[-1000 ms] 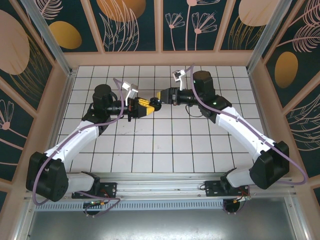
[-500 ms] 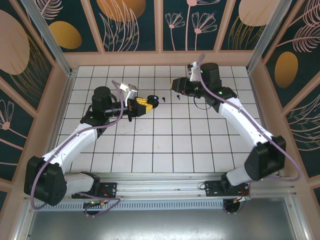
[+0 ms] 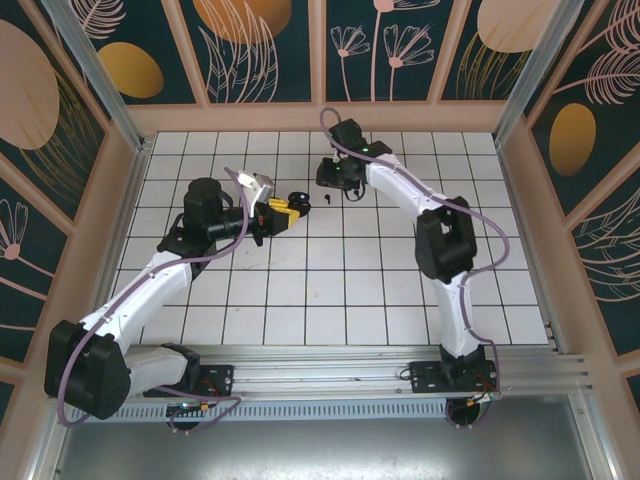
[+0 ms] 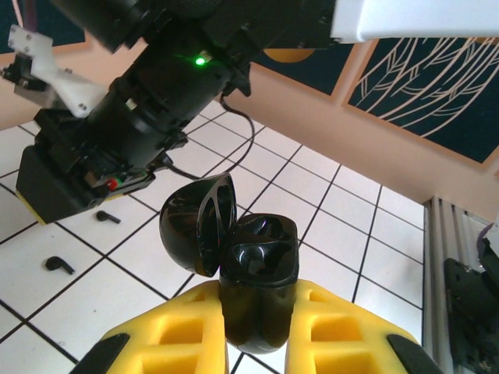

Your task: Insert wireless bluetooth earbuds into charging case

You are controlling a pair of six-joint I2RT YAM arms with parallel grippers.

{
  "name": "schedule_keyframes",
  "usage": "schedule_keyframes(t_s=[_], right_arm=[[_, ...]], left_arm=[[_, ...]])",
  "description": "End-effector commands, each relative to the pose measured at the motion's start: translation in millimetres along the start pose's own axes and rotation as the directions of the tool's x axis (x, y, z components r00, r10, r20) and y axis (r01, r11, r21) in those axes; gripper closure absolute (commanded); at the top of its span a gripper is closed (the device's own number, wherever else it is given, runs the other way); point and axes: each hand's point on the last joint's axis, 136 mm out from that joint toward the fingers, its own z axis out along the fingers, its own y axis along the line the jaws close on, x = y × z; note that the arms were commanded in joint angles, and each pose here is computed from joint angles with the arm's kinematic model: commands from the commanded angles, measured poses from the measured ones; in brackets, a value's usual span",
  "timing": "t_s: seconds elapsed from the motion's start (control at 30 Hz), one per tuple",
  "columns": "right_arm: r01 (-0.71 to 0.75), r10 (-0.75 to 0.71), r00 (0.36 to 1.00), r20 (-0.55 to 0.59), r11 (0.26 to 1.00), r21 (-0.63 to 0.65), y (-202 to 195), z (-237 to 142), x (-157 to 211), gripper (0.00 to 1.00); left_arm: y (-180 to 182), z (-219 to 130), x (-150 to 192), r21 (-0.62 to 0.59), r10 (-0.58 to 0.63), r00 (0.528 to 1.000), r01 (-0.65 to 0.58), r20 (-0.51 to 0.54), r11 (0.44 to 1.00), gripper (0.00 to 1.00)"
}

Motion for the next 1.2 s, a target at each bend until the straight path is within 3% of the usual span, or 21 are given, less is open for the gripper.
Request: schedule_keyframes(t_s=[0.0, 0.53, 1.17], right_arm=[[0.034, -0.032, 0.999, -0.017, 0.994, 0.1, -10.9, 3.3, -2.9, 0.64], [0.027, -0.015, 0.996, -0.09, 0.992, 0.125, -27.4, 77.5, 11.4, 0.61], [0.041, -0.024, 0.993, -0.114, 0.987, 0.154, -42.1, 100.7, 21.6, 0.66]], left_arm=[[4.1, -3.9, 3.5, -0.039, 0.03, 1.0, -0.031, -0.004, 0.999, 0.98], [14.1, 2.8, 20.3, -0.053, -0.002, 1.0, 0.001, -0.024, 0.999, 0.98], [15.4, 6.0, 22.5, -0.044, -0.01, 1.0, 0.009, -0.027, 0.999, 0.98]])
